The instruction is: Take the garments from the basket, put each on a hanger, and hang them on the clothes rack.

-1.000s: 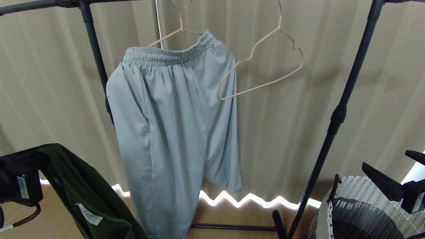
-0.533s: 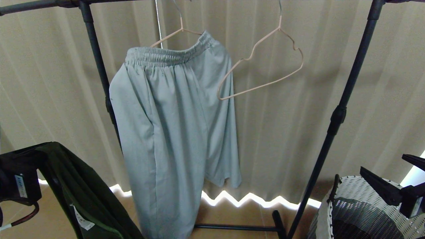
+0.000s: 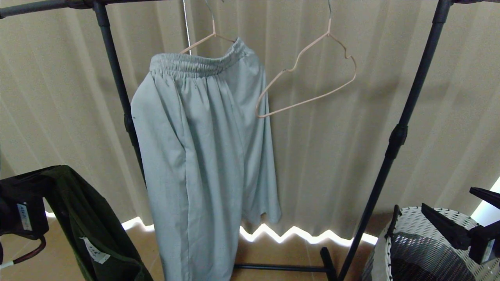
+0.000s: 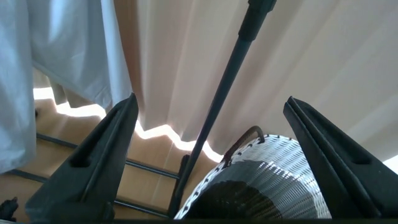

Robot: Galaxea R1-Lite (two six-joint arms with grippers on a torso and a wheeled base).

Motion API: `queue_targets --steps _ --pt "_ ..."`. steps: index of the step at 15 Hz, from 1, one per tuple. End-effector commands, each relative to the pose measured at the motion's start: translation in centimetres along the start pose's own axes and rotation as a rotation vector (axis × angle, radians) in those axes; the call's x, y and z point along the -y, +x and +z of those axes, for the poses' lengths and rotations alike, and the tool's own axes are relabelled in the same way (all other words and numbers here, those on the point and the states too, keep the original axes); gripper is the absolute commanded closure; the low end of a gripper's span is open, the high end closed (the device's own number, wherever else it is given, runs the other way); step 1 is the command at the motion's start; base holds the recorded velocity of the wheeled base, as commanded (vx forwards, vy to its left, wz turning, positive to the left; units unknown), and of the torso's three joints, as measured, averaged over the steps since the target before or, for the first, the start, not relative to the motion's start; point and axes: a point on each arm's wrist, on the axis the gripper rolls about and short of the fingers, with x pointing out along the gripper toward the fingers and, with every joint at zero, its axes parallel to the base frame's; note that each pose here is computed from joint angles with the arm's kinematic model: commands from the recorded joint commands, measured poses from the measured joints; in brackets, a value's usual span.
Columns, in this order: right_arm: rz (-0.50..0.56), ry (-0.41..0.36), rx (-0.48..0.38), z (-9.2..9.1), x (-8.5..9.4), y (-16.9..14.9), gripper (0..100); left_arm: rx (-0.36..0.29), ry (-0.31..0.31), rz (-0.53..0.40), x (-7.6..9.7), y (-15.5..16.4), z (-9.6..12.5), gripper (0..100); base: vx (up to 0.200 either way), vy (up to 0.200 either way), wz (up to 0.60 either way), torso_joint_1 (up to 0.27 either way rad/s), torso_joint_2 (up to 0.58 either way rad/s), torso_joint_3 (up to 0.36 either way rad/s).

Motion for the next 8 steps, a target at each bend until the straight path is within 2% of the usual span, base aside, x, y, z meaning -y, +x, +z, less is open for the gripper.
queue_targets --steps 1,3,8 --pt "-0.001 -0.001 0.000 -0.02 0.00 0.01 0 -0.005 0.001 0.000 0.04 0.08 -0.08 100 0.000 0.000 0.00 0.027 -0.11 -0.090" --pt "-0.002 -0.001 -0.002 0.00 0.02 0.04 0 -0.004 0.001 -0.002 0.04 0.08 -0.08 100 0.000 0.000 0.00 0.076 -0.20 -0.215" --pt "-0.003 -0.001 -0.004 -0.05 0.01 0.04 0 -0.007 0.003 -0.003 0.06 0.06 -0.20 100 0.000 0.000 0.00 0.154 -0.47 -0.279"
